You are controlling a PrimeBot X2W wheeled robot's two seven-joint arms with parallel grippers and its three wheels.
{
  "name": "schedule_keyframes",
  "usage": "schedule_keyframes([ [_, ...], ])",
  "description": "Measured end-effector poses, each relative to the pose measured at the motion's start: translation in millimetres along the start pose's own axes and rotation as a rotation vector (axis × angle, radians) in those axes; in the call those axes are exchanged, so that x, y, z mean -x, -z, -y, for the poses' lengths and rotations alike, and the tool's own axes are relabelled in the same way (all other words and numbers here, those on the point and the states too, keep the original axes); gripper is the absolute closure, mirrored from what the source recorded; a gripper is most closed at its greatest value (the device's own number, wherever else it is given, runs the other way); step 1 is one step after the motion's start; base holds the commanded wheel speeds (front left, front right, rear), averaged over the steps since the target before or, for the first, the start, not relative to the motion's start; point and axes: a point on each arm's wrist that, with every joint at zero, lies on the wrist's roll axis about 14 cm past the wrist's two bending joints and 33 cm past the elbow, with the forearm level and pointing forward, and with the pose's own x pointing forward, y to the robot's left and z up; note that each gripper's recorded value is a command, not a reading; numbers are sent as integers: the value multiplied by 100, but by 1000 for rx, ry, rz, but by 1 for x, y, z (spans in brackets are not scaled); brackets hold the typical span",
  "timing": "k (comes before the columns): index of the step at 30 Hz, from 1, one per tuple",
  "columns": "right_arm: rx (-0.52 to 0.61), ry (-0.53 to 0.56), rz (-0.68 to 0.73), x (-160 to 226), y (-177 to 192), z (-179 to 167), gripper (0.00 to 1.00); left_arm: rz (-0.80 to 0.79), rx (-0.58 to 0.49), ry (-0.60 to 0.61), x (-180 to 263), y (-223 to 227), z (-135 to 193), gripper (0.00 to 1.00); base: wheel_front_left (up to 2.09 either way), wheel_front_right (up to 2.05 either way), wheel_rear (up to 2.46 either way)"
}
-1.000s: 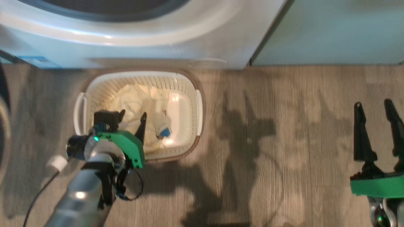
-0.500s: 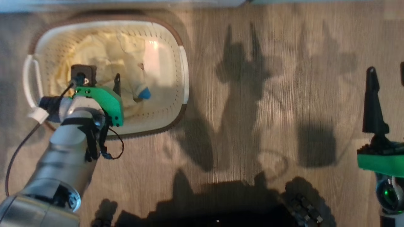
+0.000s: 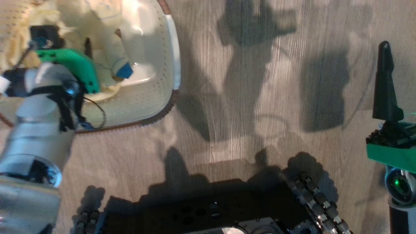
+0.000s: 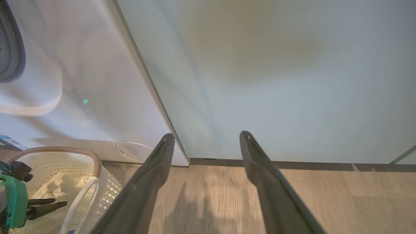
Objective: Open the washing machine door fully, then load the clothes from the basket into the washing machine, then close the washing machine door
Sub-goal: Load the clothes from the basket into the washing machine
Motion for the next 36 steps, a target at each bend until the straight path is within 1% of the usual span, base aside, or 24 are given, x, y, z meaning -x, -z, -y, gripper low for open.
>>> schedule_keyframes([
  [4,-13,15,-22,-1,10,5,0,-58,-15,-20,-17,18,-13,0,0,0,0],
  [8,-13,21,-36,0,16,8,0,-93,-7,-16,-30,34,-10,0,0,0,0],
  [13,-13,29,-27,0,13,11,0,-105,13,-11,-39,39,-6,0,0,0,0],
  [14,-14,27,-25,0,13,11,0,-107,16,-11,-39,40,-6,12,0,0,0],
  [15,-14,25,-22,-1,12,10,0,-107,15,-11,-40,40,-7,33,0,0,0],
  [17,-15,20,-18,-1,11,8,0,-108,15,-17,-41,41,-10,81,0,0,0],
  [18,-21,16,-16,-1,10,7,0,-111,16,-11,-42,41,-11,100,0,0,0],
  [23,-23,15,-18,0,10,6,0,-116,13,-6,-43,42,-9,100,0,0,0],
  [27,-28,21,-13,1,7,8,0,-111,-26,4,-43,40,-8,100,0,0,0],
  [31,-29,21,-8,1,5,8,0,-79,-66,16,-42,35,-7,100,0,0,0],
  [36,-45,13,-3,-1,5,5,0,-13,-80,42,-40,21,3,100,0,0,0],
])
